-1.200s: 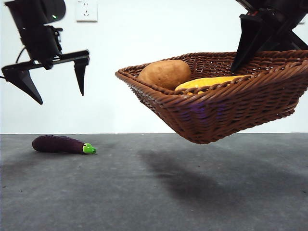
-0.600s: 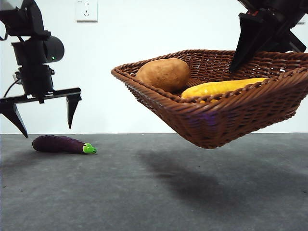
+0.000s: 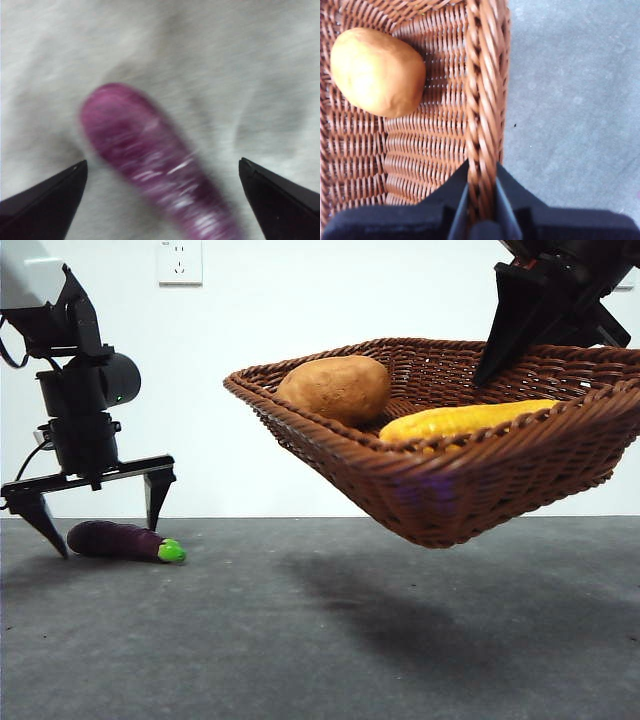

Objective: Help me put the vegetables on the table into the basket

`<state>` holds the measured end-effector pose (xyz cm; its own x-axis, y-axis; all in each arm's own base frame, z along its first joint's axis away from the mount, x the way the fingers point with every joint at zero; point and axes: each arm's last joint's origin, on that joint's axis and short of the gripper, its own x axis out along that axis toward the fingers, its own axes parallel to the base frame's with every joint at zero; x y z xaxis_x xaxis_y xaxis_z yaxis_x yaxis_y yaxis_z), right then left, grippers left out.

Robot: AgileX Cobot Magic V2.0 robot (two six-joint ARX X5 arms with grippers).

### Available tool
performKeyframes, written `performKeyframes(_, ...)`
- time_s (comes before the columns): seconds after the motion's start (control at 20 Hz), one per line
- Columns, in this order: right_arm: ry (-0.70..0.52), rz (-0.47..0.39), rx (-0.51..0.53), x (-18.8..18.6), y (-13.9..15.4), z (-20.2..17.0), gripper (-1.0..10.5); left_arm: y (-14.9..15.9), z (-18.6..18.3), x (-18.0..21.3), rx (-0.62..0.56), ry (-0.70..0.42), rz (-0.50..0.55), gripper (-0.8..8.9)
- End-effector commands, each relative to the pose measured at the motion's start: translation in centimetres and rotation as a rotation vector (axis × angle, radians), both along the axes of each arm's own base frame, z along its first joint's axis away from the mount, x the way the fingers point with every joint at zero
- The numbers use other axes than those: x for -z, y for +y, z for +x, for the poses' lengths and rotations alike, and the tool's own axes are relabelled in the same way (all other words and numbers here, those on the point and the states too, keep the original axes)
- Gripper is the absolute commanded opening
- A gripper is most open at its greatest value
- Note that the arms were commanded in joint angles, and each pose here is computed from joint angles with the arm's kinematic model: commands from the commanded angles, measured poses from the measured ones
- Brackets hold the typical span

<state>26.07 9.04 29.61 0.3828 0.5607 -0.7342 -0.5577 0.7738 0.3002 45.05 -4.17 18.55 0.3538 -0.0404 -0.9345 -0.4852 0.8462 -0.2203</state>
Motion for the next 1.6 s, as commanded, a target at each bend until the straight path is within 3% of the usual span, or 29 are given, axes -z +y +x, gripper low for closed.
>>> performKeyframes(0.05,-0.023,0.018,-0.014,-0.5,0.1,0.0,-0.1,0.1,0.2,1.0,-0.011,0.013,0.005,4.80)
performKeyframes(0.25,-0.023,0.017,-0.014,-0.5,0.1,0.0,-0.1,0.0,0.3,1.0,0.052,-0.001,0.001,-0.20)
performKeyframes(0.45,-0.016,0.018,-0.009,-0.5,0.1,-0.1,-0.1,-0.2,0.3,0.4,0.183,-0.024,-0.043,-0.08)
performKeyframes(0.65,0.025,0.008,0.029,-0.1,0.1,0.0,-0.1,-0.2,-1.0,-5.4,0.427,-0.204,0.030,-0.08)
performKeyframes(0.75,0.061,0.001,0.051,0.7,0.2,0.3,-0.1,-0.3,-2.8,-9.8,0.573,-0.332,0.036,-0.08)
performKeyframes(0.95,0.179,0.000,0.056,3.5,0.8,2.1,-0.1,-2.6,-8.5,-18.4,0.817,-0.593,-0.070,-0.07)
performKeyframes(1.1,0.162,0.044,0.100,3.7,1.1,3.0,-0.1,-6.6,-13.8,-21.7,0.975,-0.619,-0.150,-0.07)
performKeyframes(1.35,0.157,0.069,0.133,3.5,1.6,3.1,-0.1,-14.6,-16.8,-20.2,1.052,-0.590,-0.391,-0.08)
performKeyframes(1.6,0.163,0.063,0.148,3.6,1.5,3.1,-0.1,-17.7,-17.2,-13.4,0.929,-0.527,-0.566,-0.08)
